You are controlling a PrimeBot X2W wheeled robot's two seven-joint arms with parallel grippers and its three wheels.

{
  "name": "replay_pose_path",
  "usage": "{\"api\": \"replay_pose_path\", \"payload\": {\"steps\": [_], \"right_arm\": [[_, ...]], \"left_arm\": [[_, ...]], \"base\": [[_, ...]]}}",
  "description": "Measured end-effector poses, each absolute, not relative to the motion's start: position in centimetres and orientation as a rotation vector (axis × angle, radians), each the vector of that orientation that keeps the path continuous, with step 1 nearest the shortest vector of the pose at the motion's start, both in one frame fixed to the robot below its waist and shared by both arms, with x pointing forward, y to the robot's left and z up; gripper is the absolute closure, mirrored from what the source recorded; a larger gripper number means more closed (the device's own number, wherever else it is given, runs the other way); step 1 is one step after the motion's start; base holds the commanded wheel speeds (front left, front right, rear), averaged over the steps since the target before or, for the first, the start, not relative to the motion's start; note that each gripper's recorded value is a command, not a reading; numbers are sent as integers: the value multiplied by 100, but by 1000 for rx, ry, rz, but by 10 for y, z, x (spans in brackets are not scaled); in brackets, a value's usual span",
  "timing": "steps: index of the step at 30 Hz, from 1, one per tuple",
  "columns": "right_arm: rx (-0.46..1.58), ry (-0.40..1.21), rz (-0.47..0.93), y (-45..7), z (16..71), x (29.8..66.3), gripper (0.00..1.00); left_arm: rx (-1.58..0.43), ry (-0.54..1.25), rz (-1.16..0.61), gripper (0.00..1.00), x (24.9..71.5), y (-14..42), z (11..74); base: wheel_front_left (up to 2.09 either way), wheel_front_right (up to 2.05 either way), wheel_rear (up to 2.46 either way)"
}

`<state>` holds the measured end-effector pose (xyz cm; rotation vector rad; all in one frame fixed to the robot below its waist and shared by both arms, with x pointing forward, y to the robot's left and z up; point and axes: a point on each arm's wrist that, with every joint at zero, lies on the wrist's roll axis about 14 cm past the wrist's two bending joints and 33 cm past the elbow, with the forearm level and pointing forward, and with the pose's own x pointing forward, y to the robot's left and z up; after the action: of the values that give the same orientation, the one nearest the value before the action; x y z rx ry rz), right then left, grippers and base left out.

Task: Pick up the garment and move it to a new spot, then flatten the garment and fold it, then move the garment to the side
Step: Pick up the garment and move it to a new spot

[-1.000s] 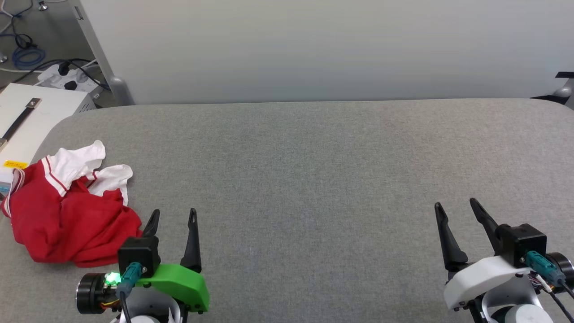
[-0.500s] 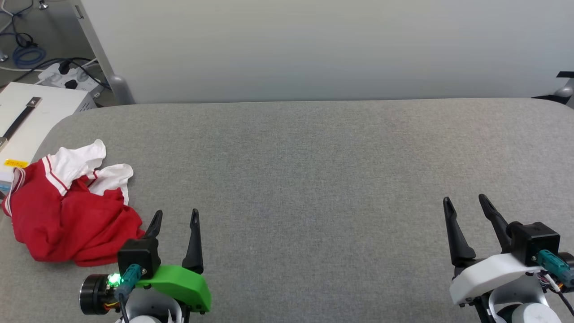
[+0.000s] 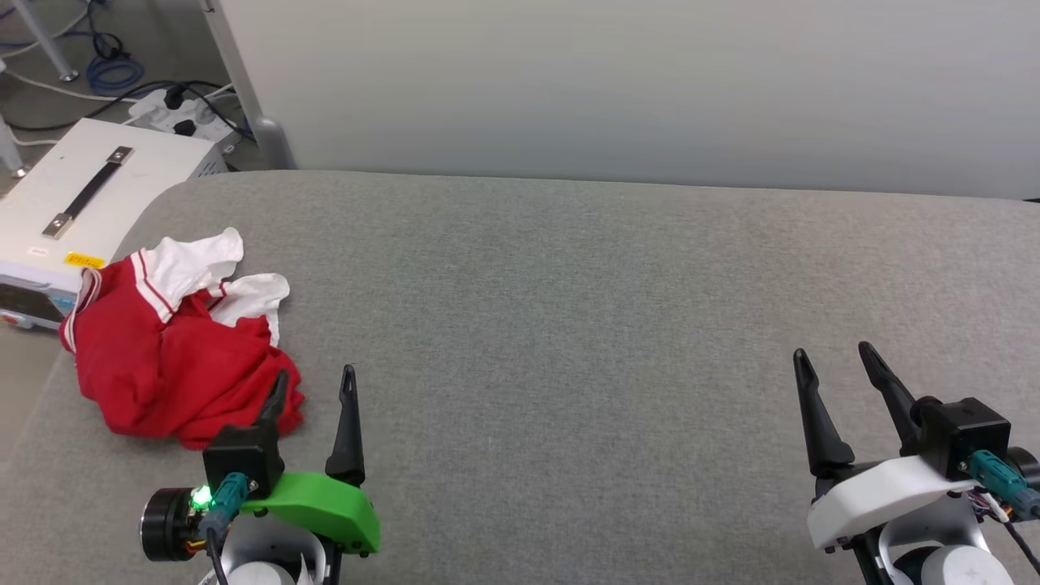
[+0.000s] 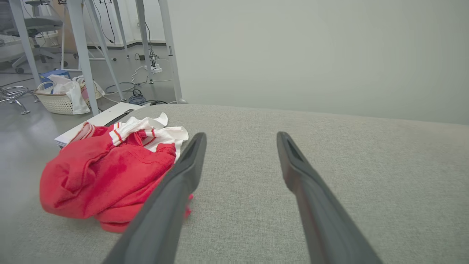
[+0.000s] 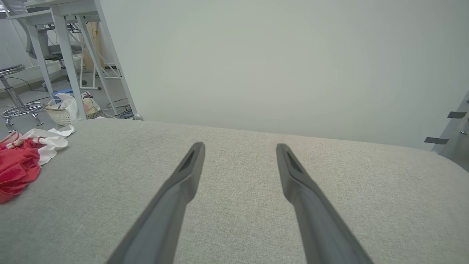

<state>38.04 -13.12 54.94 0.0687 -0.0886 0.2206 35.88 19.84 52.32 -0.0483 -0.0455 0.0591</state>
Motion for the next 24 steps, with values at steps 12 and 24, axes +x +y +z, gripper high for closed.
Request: {"api": "replay_pose_path", "payload": {"steps": [12, 24], "right_arm": [[75, -94, 384, -75, 553, 390, 0], [90, -103, 565, -12, 555, 391, 0]], "left_arm": [[-54, -61, 211, 0, 330, 247, 522], [-52, -83, 380, 0, 289, 295, 523]], "base": [[0, 0, 0], [0, 0, 0]]}}
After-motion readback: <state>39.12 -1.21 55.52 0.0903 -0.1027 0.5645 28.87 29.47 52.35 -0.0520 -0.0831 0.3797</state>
